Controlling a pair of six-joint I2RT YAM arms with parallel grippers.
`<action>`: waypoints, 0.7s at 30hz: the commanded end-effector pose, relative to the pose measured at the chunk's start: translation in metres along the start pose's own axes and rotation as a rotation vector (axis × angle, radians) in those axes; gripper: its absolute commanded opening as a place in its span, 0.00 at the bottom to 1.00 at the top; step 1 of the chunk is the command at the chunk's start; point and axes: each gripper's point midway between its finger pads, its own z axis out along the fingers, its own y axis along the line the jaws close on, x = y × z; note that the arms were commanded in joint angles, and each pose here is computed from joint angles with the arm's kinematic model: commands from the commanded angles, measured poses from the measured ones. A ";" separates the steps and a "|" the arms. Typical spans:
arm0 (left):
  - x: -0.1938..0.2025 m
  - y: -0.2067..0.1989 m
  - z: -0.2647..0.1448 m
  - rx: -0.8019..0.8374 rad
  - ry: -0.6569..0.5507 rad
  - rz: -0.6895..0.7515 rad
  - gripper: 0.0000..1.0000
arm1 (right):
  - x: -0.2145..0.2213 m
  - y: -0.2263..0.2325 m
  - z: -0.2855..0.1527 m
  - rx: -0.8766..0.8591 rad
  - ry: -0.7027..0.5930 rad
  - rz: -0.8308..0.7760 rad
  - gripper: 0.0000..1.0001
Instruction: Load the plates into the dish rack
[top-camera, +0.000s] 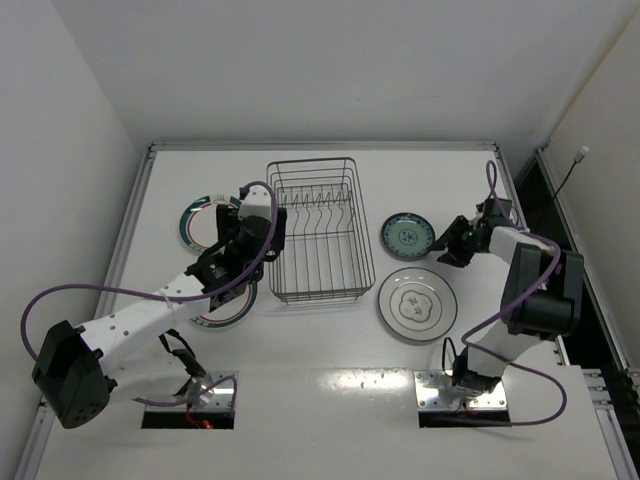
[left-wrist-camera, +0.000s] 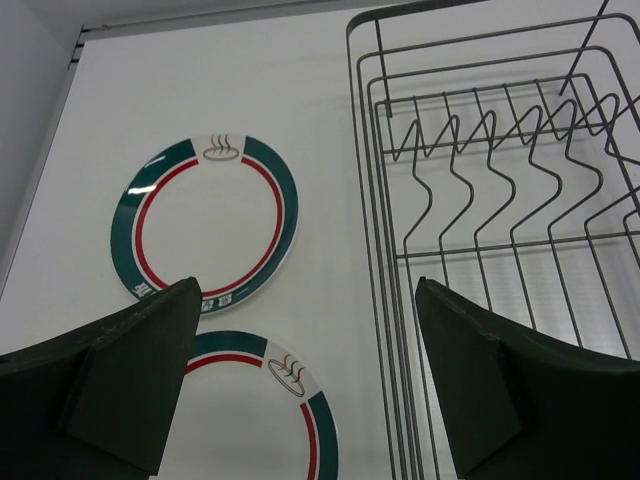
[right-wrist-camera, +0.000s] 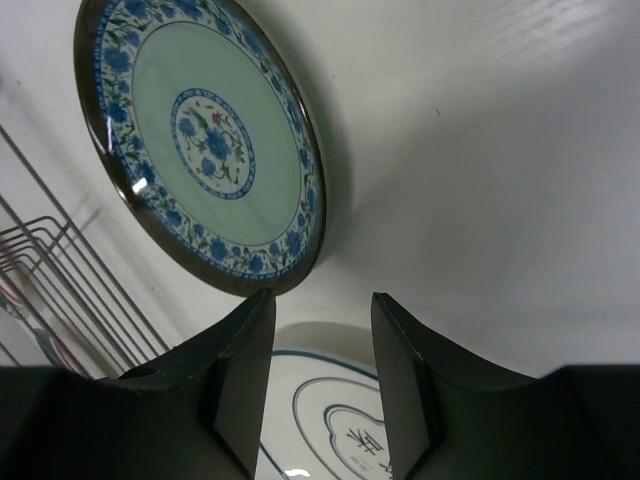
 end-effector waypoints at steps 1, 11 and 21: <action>-0.029 0.004 0.000 -0.023 -0.070 -0.057 0.86 | -0.028 0.011 0.006 -0.004 -0.077 -0.074 0.40; -0.034 0.007 -0.002 -0.033 -0.077 -0.063 0.86 | -0.018 0.020 0.051 0.037 0.064 -0.115 0.22; -0.039 0.013 -0.006 -0.050 -0.092 -0.079 0.86 | -0.054 0.043 0.007 0.067 -0.100 -0.173 0.01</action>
